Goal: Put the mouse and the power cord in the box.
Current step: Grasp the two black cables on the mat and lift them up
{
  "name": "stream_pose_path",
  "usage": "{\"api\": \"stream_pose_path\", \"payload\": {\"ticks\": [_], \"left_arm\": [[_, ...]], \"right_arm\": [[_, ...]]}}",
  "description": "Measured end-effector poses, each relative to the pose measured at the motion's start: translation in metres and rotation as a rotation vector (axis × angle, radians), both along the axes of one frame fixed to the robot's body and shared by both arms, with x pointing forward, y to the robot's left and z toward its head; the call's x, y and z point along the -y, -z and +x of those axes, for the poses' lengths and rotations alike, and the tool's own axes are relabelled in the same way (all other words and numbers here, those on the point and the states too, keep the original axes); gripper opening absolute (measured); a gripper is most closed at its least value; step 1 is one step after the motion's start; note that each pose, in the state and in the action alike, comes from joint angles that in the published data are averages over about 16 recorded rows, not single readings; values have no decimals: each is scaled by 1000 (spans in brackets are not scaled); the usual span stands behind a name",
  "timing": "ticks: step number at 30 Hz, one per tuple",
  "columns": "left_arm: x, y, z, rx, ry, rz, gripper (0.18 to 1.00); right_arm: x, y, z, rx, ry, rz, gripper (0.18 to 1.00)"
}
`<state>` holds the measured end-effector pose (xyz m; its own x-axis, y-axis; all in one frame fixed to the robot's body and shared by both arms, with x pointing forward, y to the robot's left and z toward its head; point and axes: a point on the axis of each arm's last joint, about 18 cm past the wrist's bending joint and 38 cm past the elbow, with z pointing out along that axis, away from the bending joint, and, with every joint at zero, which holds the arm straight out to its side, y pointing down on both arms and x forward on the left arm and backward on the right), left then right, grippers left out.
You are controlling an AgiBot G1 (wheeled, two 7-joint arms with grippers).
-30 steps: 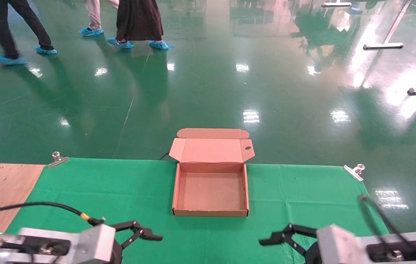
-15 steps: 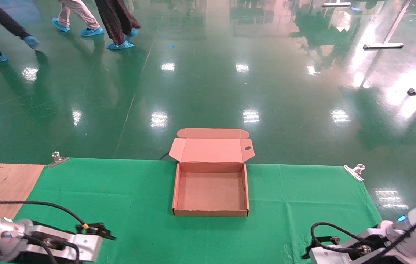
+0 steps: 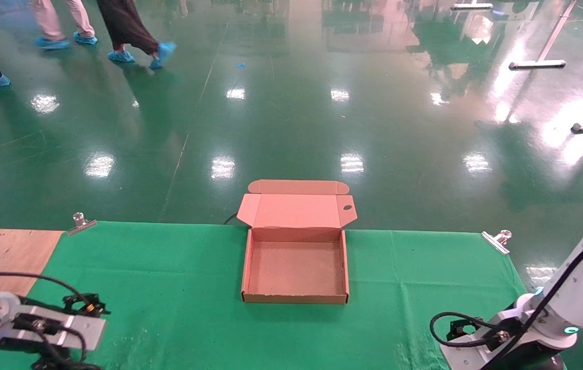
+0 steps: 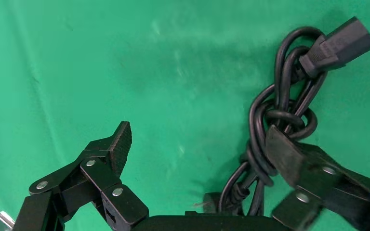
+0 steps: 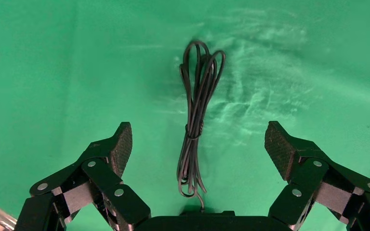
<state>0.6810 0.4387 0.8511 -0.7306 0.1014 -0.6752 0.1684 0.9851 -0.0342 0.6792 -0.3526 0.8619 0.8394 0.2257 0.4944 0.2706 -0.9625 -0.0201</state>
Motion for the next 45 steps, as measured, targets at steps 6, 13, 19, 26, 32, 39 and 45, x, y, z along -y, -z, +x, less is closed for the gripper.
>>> {"api": "stream_pose_path", "payload": {"ticks": [6, 13, 19, 26, 32, 39, 45], "left_arm": [[-12, 5, -1, -1, -21, 40, 1001], [-22, -1, -5, -5, -24, 55, 1001], [-30, -10, -14, -16, -16, 53, 1001], [-37, -9, -24, -47, -6, 48, 1001], [-39, 3, -28, -69, 0, 50, 1001], [-36, 18, -24, -70, -5, 54, 1001], [-35, 23, -19, -53, -18, 58, 1001]], "right_arm": [[2, 11, 6, 4, 11, -22, 1001], [4, 21, 8, -6, 18, -28, 1001], [4, 26, 6, -19, 15, -23, 1001], [7, 25, 4, -25, 13, -17, 1001], [11, 20, 3, -19, 16, -11, 1001], [15, 20, 3, -10, 21, -8, 1001], [15, 25, 4, -8, 25, -14, 1001]]}}
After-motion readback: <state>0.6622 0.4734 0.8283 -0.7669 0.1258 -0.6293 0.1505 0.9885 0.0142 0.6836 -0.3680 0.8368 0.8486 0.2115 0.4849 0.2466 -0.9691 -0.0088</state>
